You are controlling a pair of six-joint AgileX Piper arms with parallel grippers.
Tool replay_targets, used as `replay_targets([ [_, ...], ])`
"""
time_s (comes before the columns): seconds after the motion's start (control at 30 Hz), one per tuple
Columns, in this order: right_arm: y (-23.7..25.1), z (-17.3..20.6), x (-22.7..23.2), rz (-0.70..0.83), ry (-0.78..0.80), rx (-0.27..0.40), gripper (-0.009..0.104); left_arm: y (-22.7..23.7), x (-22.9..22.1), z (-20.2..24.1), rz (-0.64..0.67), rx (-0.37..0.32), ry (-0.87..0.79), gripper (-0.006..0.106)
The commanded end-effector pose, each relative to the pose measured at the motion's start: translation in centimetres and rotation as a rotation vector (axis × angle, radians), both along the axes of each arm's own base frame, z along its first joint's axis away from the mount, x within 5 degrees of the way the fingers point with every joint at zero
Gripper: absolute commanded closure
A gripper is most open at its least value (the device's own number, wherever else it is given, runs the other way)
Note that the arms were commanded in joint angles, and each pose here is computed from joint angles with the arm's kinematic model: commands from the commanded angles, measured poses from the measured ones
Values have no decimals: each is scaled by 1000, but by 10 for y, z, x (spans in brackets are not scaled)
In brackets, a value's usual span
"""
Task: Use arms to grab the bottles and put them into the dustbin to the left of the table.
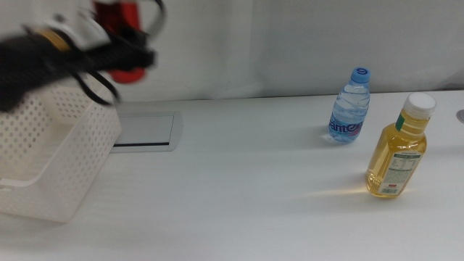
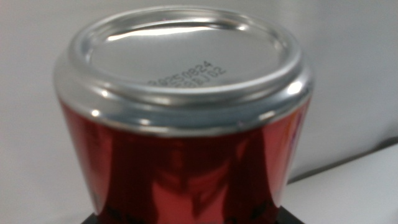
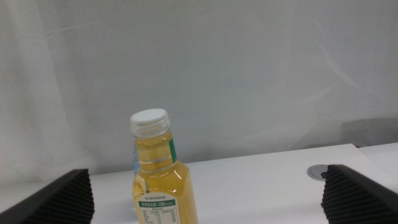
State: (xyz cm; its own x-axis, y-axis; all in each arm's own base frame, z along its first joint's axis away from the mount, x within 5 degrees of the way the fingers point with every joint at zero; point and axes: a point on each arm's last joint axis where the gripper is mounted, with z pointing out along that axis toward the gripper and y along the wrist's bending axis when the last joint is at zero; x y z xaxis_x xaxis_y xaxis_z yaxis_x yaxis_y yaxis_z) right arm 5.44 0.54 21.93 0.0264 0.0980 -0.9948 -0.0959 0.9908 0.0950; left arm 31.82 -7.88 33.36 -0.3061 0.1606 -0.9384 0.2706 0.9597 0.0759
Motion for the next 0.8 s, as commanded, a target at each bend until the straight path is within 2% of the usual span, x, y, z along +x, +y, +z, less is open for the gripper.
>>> replay_targets([
  [0.0,0,0,-3,-4,-35,-3,-8,19,-2,29,48,2,-15,103],
  [0.07,0,0,-3,-4,-35,-3,-8,38,-4,41,94,28,14,103],
  [0.13,0,0,-3,-4,-35,-3,-8,69,-6,50,178,97,76,103],
  [0.2,-1,0,-3,-5,-38,-3,-8,87,-8,51,230,126,131,103],
  [0.4,-1,0,-3,-5,-40,-2,-8,129,-12,46,363,115,198,103],
  [0.57,-1,0,-3,-5,-40,-2,-8,135,0,30,371,118,248,103],
  [0.77,-1,0,-3,-5,-40,-2,-8,139,27,-11,362,120,364,103],
])
